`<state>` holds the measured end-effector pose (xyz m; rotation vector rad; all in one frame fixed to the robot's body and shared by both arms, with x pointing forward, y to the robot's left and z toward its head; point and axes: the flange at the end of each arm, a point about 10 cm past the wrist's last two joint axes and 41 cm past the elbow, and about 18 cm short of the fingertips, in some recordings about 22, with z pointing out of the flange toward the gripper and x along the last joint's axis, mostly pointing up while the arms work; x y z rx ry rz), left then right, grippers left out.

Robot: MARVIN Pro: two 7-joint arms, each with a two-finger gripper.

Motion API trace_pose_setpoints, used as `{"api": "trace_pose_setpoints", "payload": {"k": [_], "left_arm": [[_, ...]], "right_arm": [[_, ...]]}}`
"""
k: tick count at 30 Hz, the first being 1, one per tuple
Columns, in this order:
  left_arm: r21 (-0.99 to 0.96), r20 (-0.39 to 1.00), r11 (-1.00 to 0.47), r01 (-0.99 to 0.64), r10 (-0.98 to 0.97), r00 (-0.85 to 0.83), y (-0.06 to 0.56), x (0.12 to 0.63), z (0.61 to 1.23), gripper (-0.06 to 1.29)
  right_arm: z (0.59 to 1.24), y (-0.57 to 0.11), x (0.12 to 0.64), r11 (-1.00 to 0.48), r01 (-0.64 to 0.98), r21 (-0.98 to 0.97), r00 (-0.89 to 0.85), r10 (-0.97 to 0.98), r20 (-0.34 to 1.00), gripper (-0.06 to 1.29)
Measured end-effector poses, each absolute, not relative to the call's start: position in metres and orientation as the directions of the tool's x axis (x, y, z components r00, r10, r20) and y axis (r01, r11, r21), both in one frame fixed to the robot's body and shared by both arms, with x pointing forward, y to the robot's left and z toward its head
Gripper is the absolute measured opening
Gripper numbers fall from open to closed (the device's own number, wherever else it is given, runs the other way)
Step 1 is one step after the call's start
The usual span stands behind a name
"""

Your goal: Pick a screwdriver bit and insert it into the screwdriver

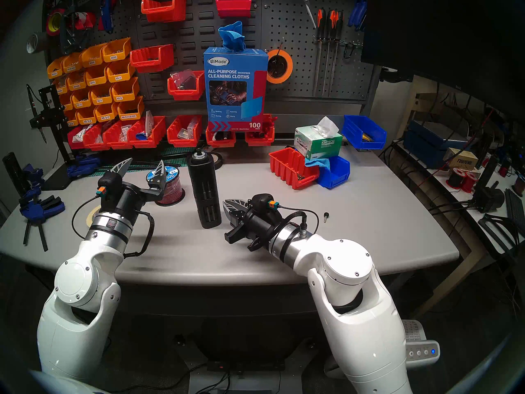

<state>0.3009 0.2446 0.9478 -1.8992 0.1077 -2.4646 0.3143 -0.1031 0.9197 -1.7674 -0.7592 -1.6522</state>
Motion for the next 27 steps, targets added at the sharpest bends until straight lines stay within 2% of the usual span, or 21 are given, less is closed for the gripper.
{"api": "trace_pose_setpoints", "payload": {"k": [1,3,6,8,10,11,13,19,21,27], "left_arm": [[-0.072,0.965,-0.997,-0.02,-0.065,-0.255,0.2446,0.3009,0.9478,1.23],[-0.072,0.965,-0.997,-0.02,-0.064,-0.255,0.2446,0.3009,0.9478,1.23],[-0.072,0.965,-0.997,-0.019,-0.064,-0.255,0.2446,0.3009,0.9478,1.24],[-0.072,0.965,-0.997,-0.019,-0.064,-0.255,0.2447,0.3009,0.9478,1.23],[-0.072,0.965,-0.997,-0.019,-0.064,-0.255,0.2447,0.3009,0.9478,1.23],[-0.072,0.965,-0.997,-0.019,-0.064,-0.255,0.2447,0.3009,0.9478,1.23],[-0.072,0.965,-0.997,-0.019,-0.065,-0.255,0.2447,0.3009,0.9478,1.23],[-0.072,0.965,-0.997,-0.019,-0.065,-0.255,0.2447,0.3009,0.9477,1.23],[-0.072,0.965,-0.997,-0.02,-0.065,-0.255,0.2447,0.3009,0.9477,1.23],[-0.072,0.965,-0.997,-0.02,-0.065,-0.254,0.2447,0.3009,0.9477,1.24]], "right_arm": [[0.9197,-0.1032,0.3142,-0.657,0.752,-0.043,0.065,0.008,0.998,0.34],[0.9194,-0.1037,0.3141,-0.65,0.758,-0.054,0.075,0.005,0.997,0.25],[0.9194,-0.1045,0.3143,-0.644,0.763,-0.064,0.085,0.002,0.996,0.25],[0.9196,-0.1051,0.3145,-0.639,0.766,-0.069,0.09,0.001,0.996,0.39],[0.9197,-0.1054,0.3147,-0.637,0.768,-0.071,0.093,0.0,0.996,0.48],[0.9199,-0.1056,0.3148,-0.635,0.769,-0.073,0.094,0.0,0.996,0.67],[0.9202,-0.1058,0.315,-0.632,0.771,-0.074,0.095,0.0,0.995,0.74],[0.9215,-0.1055,0.3158,-0.619,0.782,-0.072,0.093,0.002,0.996,0.66],[0.9218,-0.1056,0.3162,-0.613,0.787,-0.07,0.092,0.004,0.996,0.5],[0.9224,-0.1068,0.3177,-0.593,0.802,-0.065,0.088,0.01,0.996,0.42]]}}
